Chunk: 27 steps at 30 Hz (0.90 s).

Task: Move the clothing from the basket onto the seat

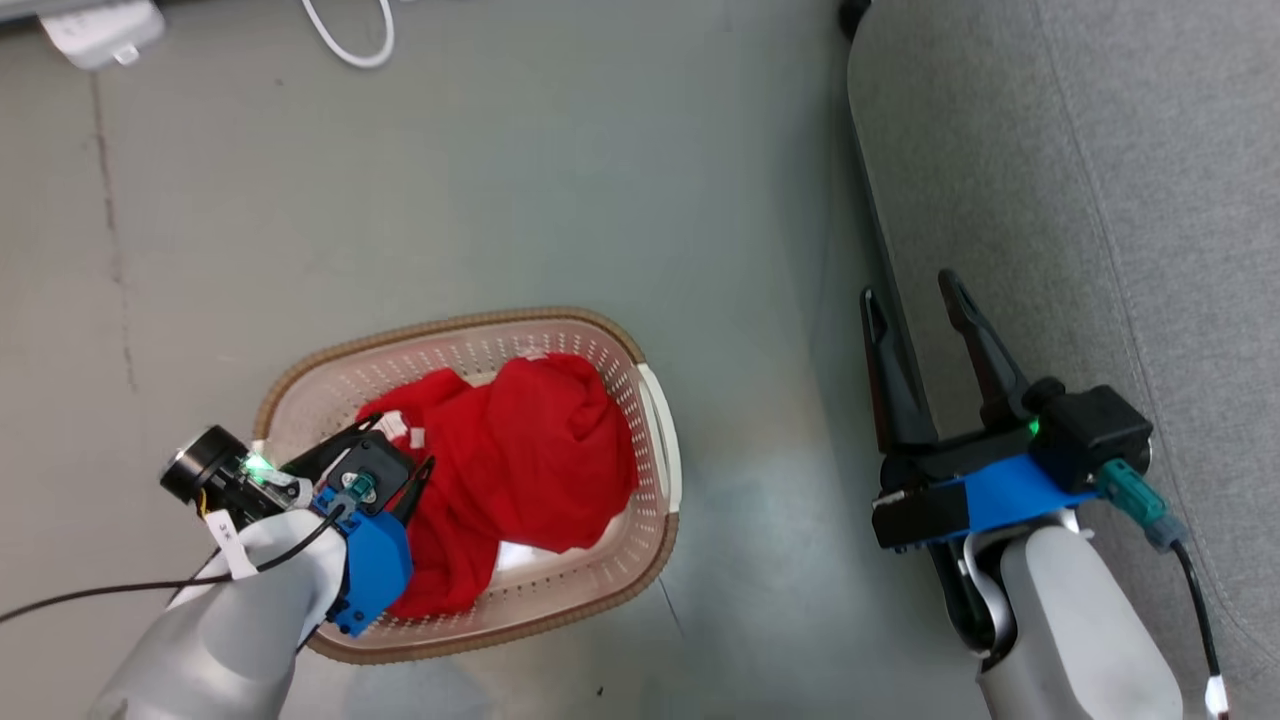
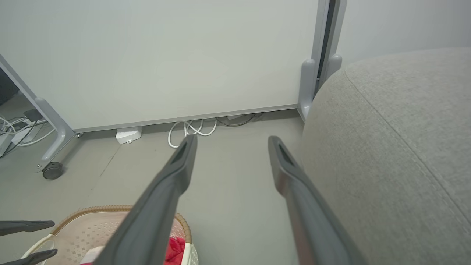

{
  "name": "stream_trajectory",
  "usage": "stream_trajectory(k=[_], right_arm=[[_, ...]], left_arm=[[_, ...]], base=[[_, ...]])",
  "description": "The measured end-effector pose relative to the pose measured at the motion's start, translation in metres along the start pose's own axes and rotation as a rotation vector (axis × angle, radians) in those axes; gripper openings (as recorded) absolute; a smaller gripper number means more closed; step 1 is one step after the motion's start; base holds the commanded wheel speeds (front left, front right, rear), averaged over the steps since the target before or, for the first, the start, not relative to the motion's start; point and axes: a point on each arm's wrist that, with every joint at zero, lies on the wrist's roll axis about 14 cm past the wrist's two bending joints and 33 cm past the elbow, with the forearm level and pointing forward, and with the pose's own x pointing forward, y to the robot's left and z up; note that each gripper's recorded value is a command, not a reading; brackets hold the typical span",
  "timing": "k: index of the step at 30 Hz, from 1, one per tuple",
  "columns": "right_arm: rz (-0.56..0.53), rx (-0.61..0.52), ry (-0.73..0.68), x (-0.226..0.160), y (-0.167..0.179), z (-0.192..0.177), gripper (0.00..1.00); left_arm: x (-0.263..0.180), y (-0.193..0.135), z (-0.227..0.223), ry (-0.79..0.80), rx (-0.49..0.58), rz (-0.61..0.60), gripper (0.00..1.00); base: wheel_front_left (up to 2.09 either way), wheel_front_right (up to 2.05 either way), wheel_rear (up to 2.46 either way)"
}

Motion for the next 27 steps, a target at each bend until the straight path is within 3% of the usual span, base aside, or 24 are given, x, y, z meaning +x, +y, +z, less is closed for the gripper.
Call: stream_trajectory(k=[13,27], right_arm=[[-0.011,-0.013,0.049,0.027,-0.014,-0.030,1.00],[-0.037,-0.023,0.124,0.039,-0.030,-0.071,1.00]], left_arm=[[0.041,-0.033,-0.066,0.224,0.203,-0.221,1.00],[0.073,-0.048,-0.121,0.392,0.252,-0.328,1.00]], base=[[0.00,0.00,0.00],[0.00,0.00,0.00]])
